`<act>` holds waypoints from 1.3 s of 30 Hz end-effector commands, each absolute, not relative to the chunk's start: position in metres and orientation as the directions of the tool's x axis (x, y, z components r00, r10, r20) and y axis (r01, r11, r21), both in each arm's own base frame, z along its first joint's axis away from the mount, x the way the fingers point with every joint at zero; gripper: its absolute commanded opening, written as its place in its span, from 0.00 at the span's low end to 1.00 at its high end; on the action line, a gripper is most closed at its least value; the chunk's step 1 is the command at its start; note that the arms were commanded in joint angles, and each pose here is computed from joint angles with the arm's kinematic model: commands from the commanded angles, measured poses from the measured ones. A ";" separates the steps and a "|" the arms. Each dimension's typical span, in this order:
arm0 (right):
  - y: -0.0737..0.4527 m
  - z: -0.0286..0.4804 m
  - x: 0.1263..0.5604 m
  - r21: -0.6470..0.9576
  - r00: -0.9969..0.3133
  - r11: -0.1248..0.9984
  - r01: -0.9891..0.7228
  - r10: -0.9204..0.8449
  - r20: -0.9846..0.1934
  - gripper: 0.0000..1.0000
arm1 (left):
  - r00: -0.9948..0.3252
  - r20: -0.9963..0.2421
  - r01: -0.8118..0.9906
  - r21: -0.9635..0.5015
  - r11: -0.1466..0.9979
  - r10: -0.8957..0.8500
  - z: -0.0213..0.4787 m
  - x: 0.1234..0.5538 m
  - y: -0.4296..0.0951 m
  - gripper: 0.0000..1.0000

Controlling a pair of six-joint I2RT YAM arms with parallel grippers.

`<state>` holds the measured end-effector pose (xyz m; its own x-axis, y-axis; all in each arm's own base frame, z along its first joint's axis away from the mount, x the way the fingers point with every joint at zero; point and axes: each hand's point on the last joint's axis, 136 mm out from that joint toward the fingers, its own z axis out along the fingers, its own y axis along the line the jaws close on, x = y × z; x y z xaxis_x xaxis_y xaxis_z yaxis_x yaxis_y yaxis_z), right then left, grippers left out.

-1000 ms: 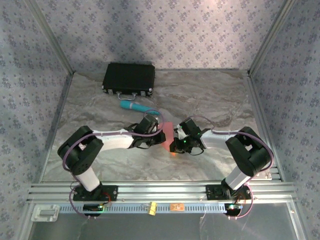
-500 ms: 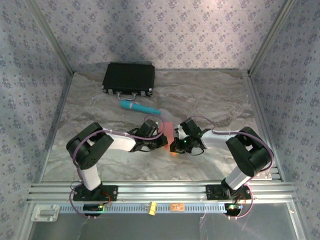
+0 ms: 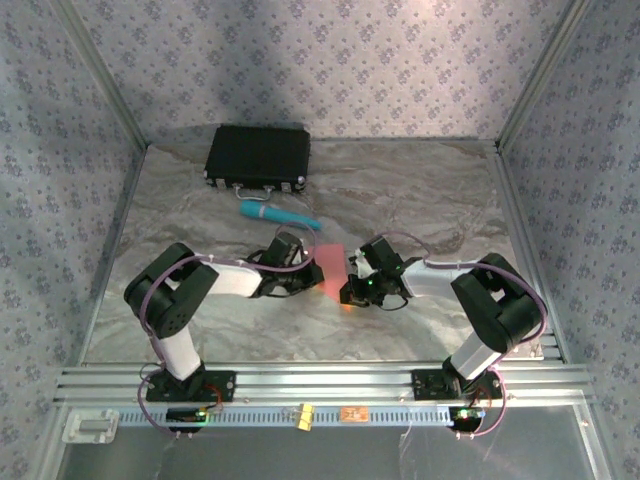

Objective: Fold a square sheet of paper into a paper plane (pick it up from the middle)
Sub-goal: Third fold the triangle at the center of the table.

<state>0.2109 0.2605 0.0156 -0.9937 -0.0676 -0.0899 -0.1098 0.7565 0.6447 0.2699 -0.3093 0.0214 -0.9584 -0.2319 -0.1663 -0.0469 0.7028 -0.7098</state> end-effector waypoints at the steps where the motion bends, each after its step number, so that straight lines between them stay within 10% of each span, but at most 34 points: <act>1: 0.223 -0.026 0.186 0.495 -0.999 0.869 -0.014 -0.037 0.037 0.00 | -0.952 -0.175 -0.086 -0.633 0.769 -0.250 0.006 0.271 -0.278 0.05; 23: 0.232 -0.014 0.189 0.549 -0.998 0.834 -0.046 -0.062 0.010 0.00 | -0.921 -0.355 0.125 -0.661 0.740 -0.161 0.088 0.283 -0.282 0.08; 39: 0.244 0.003 0.199 0.602 -0.998 0.795 -0.068 -0.058 -0.036 0.00 | -0.984 -0.165 0.048 -0.605 0.795 -0.067 0.005 0.258 -0.299 0.04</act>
